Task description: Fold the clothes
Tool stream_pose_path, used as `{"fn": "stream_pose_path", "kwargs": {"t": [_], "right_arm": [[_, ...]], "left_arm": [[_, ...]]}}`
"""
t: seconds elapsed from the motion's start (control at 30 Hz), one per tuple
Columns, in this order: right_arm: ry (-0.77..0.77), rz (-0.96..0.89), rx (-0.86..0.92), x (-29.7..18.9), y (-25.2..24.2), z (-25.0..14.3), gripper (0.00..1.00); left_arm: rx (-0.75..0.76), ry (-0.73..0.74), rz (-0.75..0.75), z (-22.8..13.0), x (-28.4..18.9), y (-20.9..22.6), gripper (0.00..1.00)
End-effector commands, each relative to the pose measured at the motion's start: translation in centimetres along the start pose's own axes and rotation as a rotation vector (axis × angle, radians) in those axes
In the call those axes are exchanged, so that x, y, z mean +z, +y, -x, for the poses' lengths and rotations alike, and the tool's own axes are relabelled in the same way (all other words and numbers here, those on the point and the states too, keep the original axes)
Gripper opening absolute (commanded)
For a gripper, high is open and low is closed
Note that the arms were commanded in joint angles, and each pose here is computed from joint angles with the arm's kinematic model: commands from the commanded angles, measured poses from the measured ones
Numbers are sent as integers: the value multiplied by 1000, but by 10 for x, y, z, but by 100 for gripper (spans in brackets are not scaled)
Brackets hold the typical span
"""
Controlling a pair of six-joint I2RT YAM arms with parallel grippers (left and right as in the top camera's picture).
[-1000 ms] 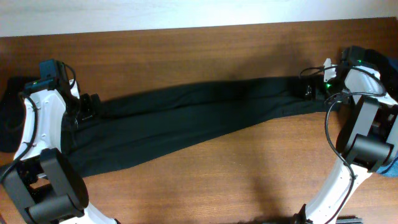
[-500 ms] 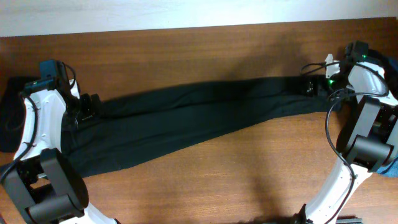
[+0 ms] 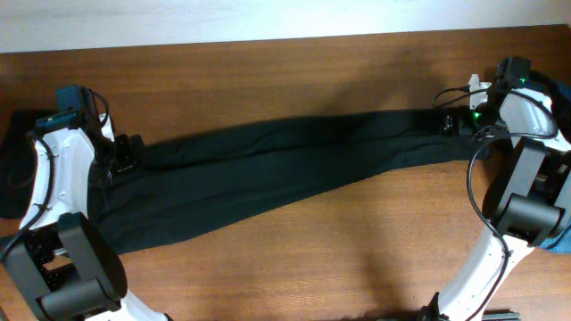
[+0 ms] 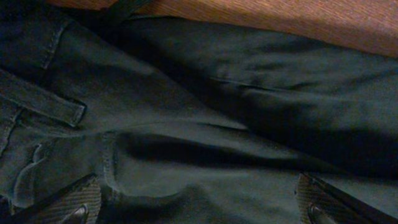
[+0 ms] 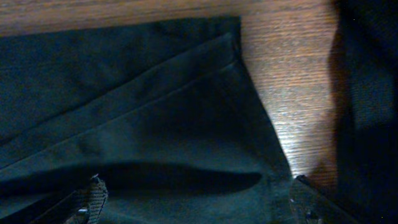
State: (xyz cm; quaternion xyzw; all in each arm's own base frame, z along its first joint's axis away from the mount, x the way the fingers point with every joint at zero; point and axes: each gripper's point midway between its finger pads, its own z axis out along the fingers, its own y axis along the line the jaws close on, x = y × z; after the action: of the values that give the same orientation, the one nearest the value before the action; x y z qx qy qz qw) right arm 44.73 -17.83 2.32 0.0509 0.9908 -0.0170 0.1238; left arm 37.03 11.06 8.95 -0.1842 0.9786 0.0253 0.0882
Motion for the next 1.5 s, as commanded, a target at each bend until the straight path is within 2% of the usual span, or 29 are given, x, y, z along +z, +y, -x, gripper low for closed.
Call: {"fn": "stream_pose_path", "kwargs": {"t": [0.0,0.27,0.5,0.77,1.03,1.13,1.2,1.47], "right_arm": [[12,-23,-7,7,-2,-3,99],[55,73,-3,33,15,-15,99],[63,137,2,35,26,-19,99],[66,221,9,32,41,-21,82],[65,243,-32,31,45,-22,50],[64,242,-32,31,45,-22,18],[61,242,-32,31,45,-21,4],[36,251,-30,9,44,-5,4]], "left_arm": [[19,-41,3,6,-14,1,99],[19,-42,4,6,-14,1,99],[19,-43,4,7,-14,1,99],[19,-46,4,7,-14,1,99],[18,-46,4,7,-14,1,99],[18,-46,4,7,-14,1,99],[19,-46,4,7,-14,1,99],[39,-102,-1,23,-24,0,99]]}}
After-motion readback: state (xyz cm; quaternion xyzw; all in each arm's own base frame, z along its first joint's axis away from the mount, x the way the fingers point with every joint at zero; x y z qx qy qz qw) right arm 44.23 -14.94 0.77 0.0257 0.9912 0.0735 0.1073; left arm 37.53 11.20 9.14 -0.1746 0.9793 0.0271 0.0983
